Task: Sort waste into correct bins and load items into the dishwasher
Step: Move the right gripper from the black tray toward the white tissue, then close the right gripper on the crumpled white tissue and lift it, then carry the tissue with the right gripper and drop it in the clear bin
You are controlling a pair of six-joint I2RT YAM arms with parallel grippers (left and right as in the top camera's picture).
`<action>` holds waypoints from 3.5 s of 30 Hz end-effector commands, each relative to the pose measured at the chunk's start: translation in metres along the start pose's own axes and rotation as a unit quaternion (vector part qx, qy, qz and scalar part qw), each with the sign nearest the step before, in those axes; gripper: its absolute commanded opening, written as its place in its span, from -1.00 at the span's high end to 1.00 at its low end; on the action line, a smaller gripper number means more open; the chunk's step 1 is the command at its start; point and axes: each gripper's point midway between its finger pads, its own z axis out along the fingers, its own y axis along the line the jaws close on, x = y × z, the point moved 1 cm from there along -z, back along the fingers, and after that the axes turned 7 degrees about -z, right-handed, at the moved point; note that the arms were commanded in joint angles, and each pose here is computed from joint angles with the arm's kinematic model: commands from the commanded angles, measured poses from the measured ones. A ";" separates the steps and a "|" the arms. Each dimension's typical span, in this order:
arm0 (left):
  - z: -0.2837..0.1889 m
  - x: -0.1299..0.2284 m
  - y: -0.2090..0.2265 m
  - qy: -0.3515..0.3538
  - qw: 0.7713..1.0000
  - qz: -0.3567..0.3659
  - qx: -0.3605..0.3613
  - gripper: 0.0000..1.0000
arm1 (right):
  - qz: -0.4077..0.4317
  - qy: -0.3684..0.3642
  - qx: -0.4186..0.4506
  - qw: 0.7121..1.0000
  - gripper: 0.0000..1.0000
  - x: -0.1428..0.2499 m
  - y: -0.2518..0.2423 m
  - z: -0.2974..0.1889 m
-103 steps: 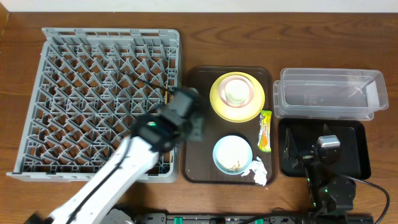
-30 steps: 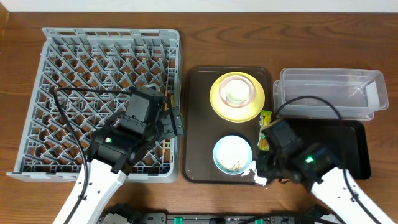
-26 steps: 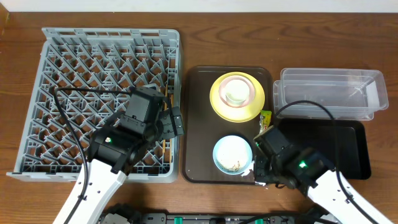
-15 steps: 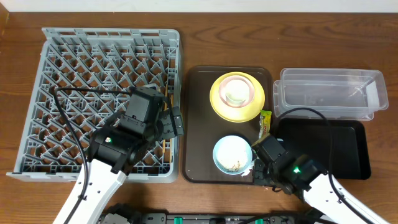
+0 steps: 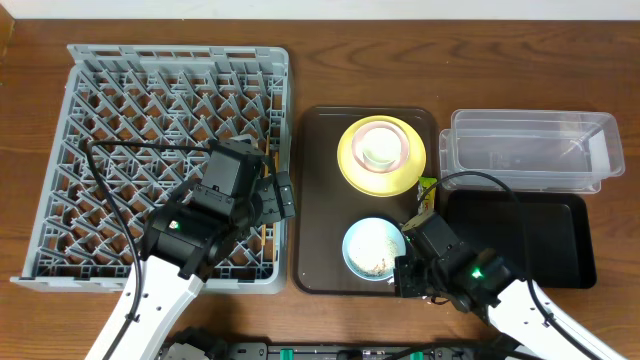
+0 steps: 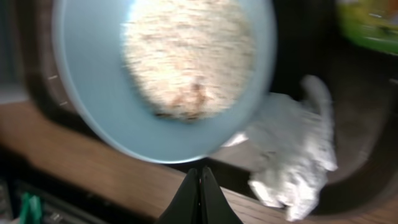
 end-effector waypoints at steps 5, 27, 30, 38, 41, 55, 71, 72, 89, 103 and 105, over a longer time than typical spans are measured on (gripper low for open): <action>-0.001 -0.003 0.002 -0.006 1.000 -0.002 -0.005 -0.84 | -0.072 0.038 -0.045 0.996 0.97 0.013 0.032 0.003; -0.001 -0.003 0.002 -0.006 1.000 -0.002 -0.005 -0.85 | -0.097 -0.100 0.105 0.985 0.98 -0.041 0.015 0.030; -0.001 -0.003 0.002 -0.006 1.000 -0.002 -0.005 -0.85 | -0.087 -0.120 0.097 0.984 0.97 -0.052 0.017 0.029; -0.001 -0.003 0.002 -0.006 1.000 -0.002 -0.005 -0.84 | -0.091 -0.103 0.075 0.988 0.68 -0.063 0.027 -0.013; -0.001 -0.003 0.002 -0.006 1.000 -0.002 -0.005 -0.84 | -0.082 -0.106 0.106 0.985 0.39 -0.066 0.016 -0.045; -0.001 -0.003 0.002 -0.006 1.000 -0.002 -0.005 -0.85 | 0.063 -0.005 0.131 0.989 0.07 -0.004 -0.035 -0.006; -0.001 -0.003 0.002 -0.006 1.000 -0.002 -0.005 -0.85 | 0.111 -0.003 0.106 0.988 0.81 0.017 -0.049 0.040; -0.001 -0.003 0.002 -0.006 1.000 -0.002 -0.005 -0.85 | 0.111 -0.003 0.106 0.988 0.89 0.017 -0.049 0.040; -0.001 -0.003 0.002 -0.006 1.000 -0.002 -0.005 -0.85 | 0.041 -0.181 0.200 0.962 0.98 -0.114 -0.048 -0.146; -0.001 -0.003 0.002 -0.006 1.000 -0.002 -0.005 -0.85 | 0.211 -0.220 0.344 0.888 0.98 -0.167 -0.204 -0.146; -0.001 -0.003 0.002 -0.006 1.000 -0.002 -0.005 -0.85 | 0.216 -0.205 0.353 0.887 0.96 -0.173 -0.223 -0.131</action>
